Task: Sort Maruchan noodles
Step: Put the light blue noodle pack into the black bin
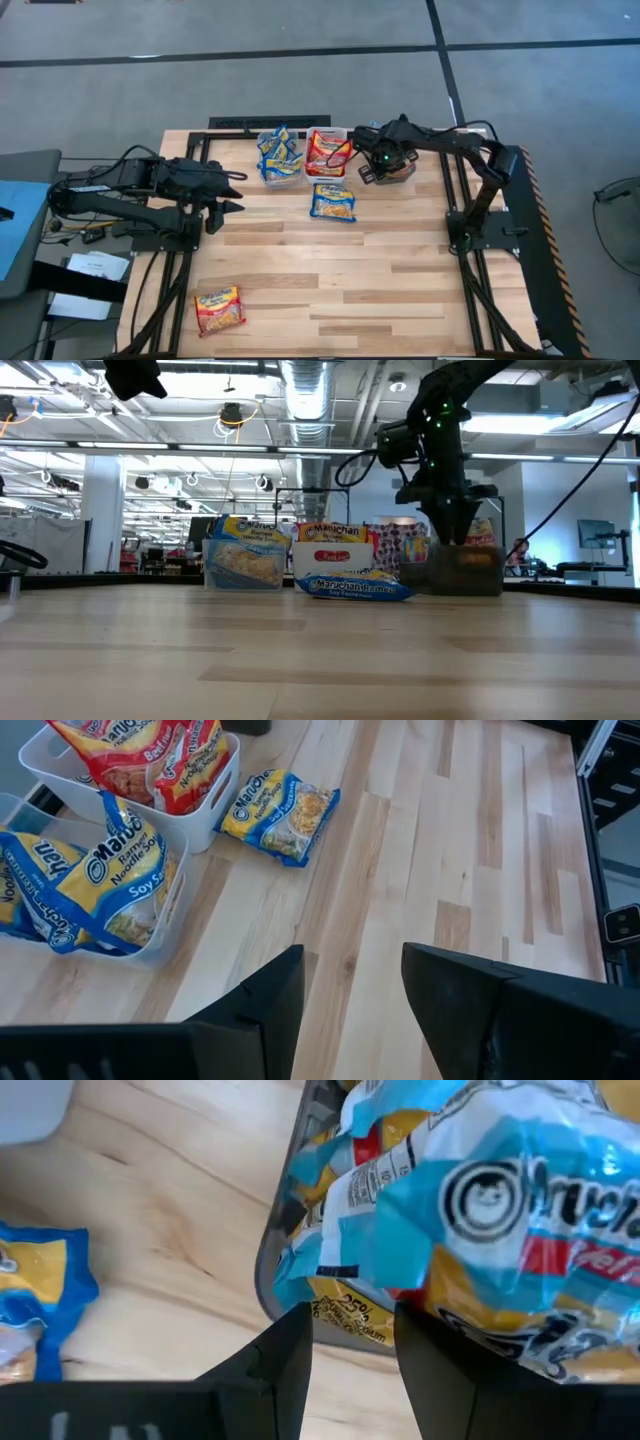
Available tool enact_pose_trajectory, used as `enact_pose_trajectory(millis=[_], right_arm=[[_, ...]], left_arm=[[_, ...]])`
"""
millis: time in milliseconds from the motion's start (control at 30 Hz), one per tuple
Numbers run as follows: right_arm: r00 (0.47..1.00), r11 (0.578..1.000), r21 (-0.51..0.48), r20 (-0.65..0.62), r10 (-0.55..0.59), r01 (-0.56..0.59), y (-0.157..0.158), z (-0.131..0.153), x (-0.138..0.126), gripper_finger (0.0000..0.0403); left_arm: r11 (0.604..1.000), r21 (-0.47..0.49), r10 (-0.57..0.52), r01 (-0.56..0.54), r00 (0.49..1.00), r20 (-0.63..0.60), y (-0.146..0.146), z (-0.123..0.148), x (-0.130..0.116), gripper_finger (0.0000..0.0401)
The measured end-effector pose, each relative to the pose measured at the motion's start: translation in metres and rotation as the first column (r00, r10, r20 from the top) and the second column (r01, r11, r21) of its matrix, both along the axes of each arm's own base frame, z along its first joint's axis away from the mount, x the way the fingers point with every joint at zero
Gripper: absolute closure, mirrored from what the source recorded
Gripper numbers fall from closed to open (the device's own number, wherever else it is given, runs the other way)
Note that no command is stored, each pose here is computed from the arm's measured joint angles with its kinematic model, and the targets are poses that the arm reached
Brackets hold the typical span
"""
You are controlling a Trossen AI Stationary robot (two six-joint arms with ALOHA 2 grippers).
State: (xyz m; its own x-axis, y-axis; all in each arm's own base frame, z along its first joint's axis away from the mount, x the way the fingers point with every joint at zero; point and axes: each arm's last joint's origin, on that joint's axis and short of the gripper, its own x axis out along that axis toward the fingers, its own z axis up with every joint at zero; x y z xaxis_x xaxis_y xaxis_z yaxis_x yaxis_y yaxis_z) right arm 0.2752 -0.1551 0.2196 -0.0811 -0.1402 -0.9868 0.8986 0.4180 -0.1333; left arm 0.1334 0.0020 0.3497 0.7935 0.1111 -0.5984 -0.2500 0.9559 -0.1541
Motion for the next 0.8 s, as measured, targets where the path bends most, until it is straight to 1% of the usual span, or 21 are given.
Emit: enact_pose_trajectory(millis=[100,267,500,633,800], right_arm=[[1.0,1.0,-0.017,0.019,0.018,-0.017,0.001,0.0,0.002,0.0239],[0.997,0.998,-0.044,0.055,0.045,-0.043,0.004,0.01,0.005,0.0255],[0.992,0.993,-0.062,0.064,0.108,-0.104,0.01,0.033,0.012,0.0273],[0.99,0.991,-0.082,0.079,0.116,-0.11,0.009,0.045,0.015,0.0281],[0.992,0.98,-0.159,-0.017,0.123,-0.124,0.006,0.056,0.009,0.0286]], left_arm=[[1.0,0.0,0.0,0.0,1.0,-0.011,0.0,-0.001,-0.001,0.0246],[1.0,0.0,0.0,0.0,1.0,-0.011,0.0,-0.001,-0.001,0.0246],[1.0,0.0,0.0,0.0,1.0,-0.011,0.0,-0.001,-0.001,0.0246],[1.0,0.0,0.0,0.0,1.0,-0.012,0.0,-0.001,-0.001,0.0246],[1.0,0.0,0.0,0.0,1.0,-0.018,0.0,-0.001,-0.001,0.0246]])
